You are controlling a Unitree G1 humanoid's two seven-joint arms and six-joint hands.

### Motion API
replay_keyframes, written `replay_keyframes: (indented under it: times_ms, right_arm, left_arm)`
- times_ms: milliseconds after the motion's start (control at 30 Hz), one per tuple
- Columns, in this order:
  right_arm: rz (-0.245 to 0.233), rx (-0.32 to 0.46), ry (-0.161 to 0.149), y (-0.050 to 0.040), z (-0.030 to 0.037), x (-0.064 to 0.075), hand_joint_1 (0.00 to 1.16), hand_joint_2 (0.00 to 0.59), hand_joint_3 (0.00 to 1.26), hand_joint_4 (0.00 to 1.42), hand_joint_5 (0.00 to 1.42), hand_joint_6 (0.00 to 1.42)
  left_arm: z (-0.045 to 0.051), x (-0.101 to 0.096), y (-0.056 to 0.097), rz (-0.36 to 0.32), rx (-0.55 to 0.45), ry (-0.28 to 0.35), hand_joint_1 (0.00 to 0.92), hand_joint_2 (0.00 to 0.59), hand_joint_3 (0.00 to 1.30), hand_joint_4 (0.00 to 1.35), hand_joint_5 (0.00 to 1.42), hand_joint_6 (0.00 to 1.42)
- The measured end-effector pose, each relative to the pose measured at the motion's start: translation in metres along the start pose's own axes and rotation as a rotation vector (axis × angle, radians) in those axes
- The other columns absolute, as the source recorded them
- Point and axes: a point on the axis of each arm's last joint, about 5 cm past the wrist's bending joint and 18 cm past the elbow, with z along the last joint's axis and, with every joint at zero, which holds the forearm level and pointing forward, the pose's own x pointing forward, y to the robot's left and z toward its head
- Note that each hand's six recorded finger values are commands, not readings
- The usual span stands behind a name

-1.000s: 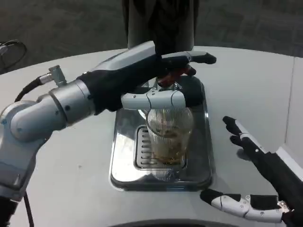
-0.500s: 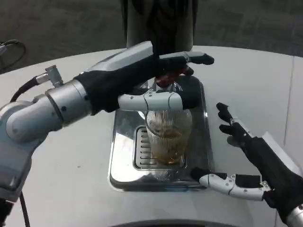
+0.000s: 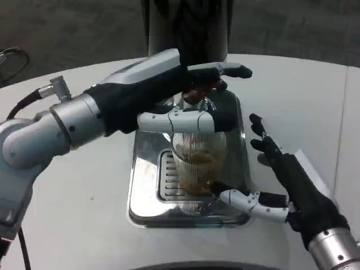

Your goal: Grasp the cup under the faucet to collect the drink, then remove the cup.

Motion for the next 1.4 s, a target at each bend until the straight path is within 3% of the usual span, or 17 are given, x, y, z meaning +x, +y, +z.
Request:
replay_keyframes:
  times_ms: [167,533,1067,1200,1400]
  right_arm:
    - [-0.028,-0.001,-0.040,0.0131,0.0029,0.007,0.77,0.212,0.00,0.01,0.08,0.12]
    - [-0.037,0.013,-0.043,0.0241,0.0022,0.022,0.77,0.212,0.00,0.02,0.09,0.11]
    - [-0.026,0.048,-0.015,0.0388,-0.0040,0.035,0.77,0.212,0.00,0.01,0.09,0.11]
    - [-0.030,0.056,-0.035,0.0407,-0.0008,0.039,0.77,0.212,0.00,0.01,0.09,0.11]
    - [-0.030,0.059,-0.028,0.0440,-0.0032,0.039,0.77,0.212,0.00,0.01,0.08,0.10]
  left_arm:
    - [0.0000,-0.003,0.003,0.000,0.016,0.005,0.000,0.106,0.16,0.09,0.17,0.15]
    - [-0.0010,-0.007,0.005,0.000,0.032,0.007,0.000,0.111,0.16,0.09,0.17,0.15]
    - [-0.0042,-0.005,0.012,-0.021,0.055,-0.007,0.000,0.122,0.17,0.09,0.17,0.14]
    - [-0.0045,-0.005,0.012,-0.023,0.058,-0.009,0.000,0.123,0.17,0.09,0.16,0.14]
    - [-0.0039,-0.005,0.016,-0.031,0.068,-0.008,0.000,0.125,0.17,0.09,0.16,0.14]
